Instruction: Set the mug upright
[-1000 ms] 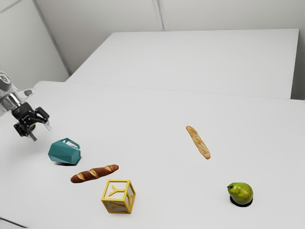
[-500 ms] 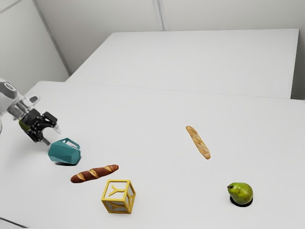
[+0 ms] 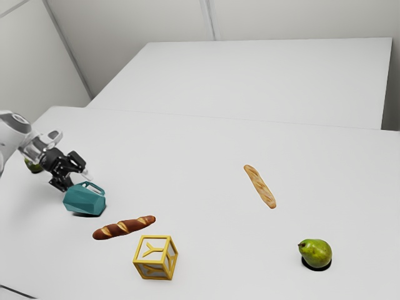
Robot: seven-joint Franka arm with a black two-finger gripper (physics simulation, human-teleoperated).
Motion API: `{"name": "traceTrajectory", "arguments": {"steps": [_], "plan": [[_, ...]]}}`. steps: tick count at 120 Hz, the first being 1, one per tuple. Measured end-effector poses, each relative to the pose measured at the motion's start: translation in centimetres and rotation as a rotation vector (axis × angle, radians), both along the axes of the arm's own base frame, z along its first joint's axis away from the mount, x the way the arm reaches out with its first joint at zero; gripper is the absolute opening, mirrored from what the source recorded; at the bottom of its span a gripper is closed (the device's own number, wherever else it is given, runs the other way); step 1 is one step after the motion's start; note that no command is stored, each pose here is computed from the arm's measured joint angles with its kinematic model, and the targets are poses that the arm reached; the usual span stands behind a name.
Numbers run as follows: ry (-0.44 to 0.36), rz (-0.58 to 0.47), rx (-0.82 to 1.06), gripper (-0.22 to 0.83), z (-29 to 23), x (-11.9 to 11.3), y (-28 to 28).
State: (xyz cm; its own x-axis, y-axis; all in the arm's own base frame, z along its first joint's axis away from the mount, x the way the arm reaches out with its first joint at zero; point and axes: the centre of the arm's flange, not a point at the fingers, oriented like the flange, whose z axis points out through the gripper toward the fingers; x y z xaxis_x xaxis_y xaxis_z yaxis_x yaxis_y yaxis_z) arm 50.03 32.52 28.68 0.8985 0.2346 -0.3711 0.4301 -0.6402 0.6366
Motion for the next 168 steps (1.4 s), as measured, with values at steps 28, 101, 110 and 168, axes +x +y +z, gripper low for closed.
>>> {"name": "traceTrajectory", "arguments": {"steps": [28, 101, 110, 168], "plan": [[0.024, 0.011, 0.01, -0.04, 0.5, 0.1, -0.1], [-0.025, -0.107, 0.18, -0.17, 8.3, 4.1, -6.7], [-0.063, -0.193, 0.287, -0.17, 11.0, 5.7, -10.0], [-0.166, -0.371, 0.725, -0.17, 15.1, 6.9, -26.1]]}}
